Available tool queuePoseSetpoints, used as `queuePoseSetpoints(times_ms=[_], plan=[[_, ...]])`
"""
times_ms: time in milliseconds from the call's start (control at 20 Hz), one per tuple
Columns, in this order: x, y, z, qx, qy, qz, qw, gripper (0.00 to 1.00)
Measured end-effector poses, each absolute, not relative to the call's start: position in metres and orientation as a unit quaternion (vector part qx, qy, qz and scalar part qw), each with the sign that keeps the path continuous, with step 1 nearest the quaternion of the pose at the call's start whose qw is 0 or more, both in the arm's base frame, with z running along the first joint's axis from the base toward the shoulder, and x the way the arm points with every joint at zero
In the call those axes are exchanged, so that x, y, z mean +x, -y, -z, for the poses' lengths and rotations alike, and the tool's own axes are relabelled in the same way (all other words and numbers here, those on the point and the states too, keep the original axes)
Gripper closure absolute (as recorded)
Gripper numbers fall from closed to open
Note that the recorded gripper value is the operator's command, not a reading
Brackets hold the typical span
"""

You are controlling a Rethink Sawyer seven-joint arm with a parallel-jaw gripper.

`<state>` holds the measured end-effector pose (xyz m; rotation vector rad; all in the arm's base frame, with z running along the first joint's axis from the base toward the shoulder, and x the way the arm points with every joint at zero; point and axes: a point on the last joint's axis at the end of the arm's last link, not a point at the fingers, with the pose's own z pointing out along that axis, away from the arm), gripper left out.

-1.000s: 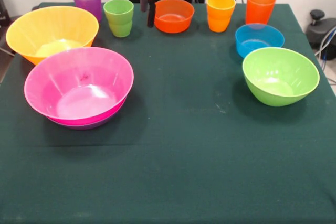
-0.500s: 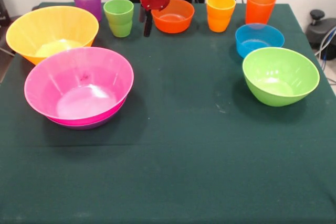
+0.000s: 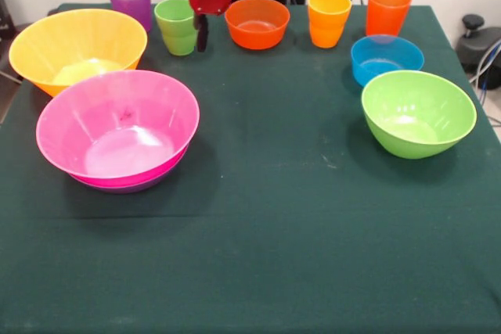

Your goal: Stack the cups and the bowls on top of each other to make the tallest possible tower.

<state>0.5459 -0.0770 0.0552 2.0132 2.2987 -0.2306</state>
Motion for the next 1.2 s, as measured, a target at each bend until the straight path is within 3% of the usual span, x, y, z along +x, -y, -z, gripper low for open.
queuePoseSetpoints(times_ms=[1200], plan=[[0.546, 0.086, -0.079, 0.667, -0.740, 0.064, 0.051, 0.00]])
